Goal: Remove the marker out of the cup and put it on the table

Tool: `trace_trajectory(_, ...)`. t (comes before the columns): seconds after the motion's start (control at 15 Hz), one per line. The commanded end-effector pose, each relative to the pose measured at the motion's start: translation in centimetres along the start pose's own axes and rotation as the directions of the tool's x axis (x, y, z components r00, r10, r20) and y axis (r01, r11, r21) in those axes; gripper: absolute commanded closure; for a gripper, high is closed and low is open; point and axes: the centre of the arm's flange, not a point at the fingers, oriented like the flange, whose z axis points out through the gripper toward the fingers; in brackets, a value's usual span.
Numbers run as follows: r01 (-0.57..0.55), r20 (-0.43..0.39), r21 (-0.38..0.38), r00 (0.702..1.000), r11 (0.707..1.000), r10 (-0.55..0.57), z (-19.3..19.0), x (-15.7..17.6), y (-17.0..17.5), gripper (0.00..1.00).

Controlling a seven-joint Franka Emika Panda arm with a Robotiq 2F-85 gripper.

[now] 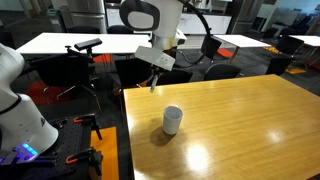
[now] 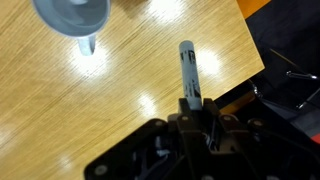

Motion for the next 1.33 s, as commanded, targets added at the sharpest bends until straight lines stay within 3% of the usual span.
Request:
trace_trajectory(0.0, 0.029, 0.062, 0.078, 0.998, 0.997, -0.034, 1.5, 1.3, 0.9, 0.95)
trace_trajectory(0.33, 0.040, 0.140, 0.148, 0.988, 0.988, -0.061, 4.3, 2.2, 1.2, 0.95)
trace_trajectory(0.4, 0.043, 0.152, 0.158, 0.986, 0.986, -0.067, 4.6, 2.3, 1.3, 0.56)
trace_trajectory(0.6, 0.042, 0.181, 0.186, 0.981, 0.982, -0.076, 5.1, 2.5, 1.6, 0.42)
trace_trajectory(0.93, -0.002, 0.217, 0.217, 0.975, 0.976, -0.047, 4.5, 2.4, 2.0, 0.03)
trace_trajectory(1.27, -0.102, 0.248, 0.220, 0.968, 0.970, 0.046, 2.0, 1.2, 2.0, 0.00)
